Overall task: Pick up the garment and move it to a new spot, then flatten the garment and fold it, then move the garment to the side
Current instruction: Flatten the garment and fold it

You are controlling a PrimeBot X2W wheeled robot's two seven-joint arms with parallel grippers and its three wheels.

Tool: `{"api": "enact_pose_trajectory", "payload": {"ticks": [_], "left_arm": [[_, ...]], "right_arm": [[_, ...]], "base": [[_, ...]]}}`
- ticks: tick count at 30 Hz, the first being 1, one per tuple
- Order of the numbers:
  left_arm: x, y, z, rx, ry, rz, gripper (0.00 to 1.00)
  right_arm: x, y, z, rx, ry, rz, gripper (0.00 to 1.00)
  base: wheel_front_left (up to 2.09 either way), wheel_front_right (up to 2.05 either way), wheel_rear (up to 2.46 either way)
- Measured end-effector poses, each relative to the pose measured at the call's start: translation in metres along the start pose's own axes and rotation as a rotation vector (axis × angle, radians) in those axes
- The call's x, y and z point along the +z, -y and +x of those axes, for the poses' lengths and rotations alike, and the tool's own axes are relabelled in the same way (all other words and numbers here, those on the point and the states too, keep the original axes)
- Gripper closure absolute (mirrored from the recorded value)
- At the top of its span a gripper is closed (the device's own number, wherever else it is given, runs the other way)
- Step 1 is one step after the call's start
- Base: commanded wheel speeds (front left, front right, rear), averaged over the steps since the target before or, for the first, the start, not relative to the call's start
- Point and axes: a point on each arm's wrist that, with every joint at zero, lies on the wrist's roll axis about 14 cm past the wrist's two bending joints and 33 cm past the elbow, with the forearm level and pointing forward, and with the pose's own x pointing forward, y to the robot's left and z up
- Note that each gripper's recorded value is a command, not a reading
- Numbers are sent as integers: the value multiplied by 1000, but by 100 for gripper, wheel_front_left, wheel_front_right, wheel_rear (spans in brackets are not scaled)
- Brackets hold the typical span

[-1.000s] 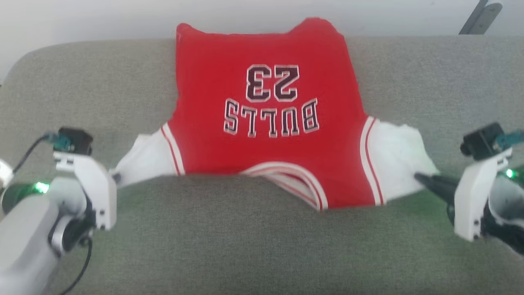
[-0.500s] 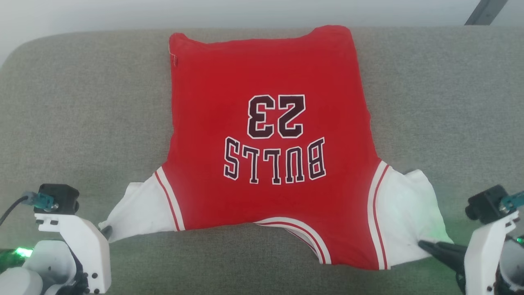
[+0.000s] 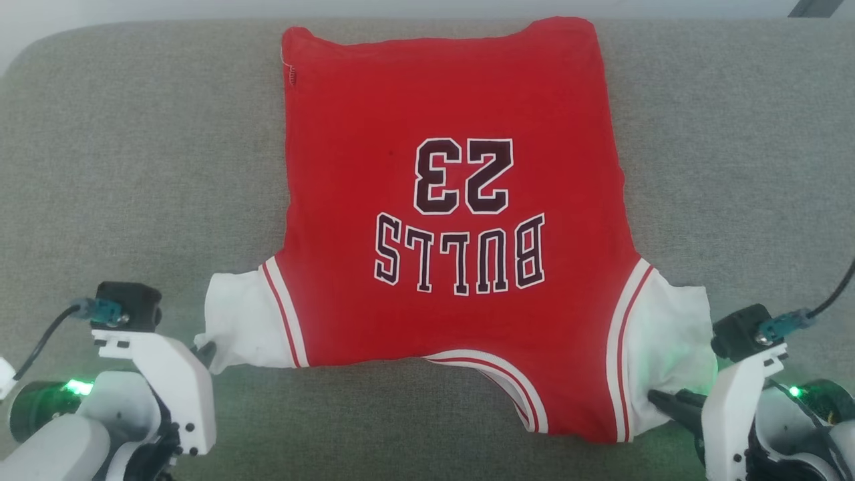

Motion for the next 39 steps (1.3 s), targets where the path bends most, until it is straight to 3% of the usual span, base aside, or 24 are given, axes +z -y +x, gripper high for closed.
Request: {"api": "enact_pose_trajectory", "payload": {"ticks": [6, 17, 27, 34, 39], "left_arm": [[5, 6, 4, -17, 27, -7, 100], [8, 11, 7, -28, 47, -32, 100], [14, 18, 16, -50, 63, -48, 100], [17, 23, 22, -71, 77, -51, 100], [14, 22, 25, -69, 81, -65, 100]], "right_arm": [[10, -8, 0, 9, 48, -27, 0], [81, -2, -41, -44, 318, -47, 0], [188, 2, -50, -103, 611, -151, 0], [247, 18, -14, -126, 593, -191, 0], [273, 26, 26, -133, 491, -181, 0]], "base": [[0, 0, 0], [0, 0, 0], [0, 0, 0], [0, 0, 0], [0, 0, 0]]}}
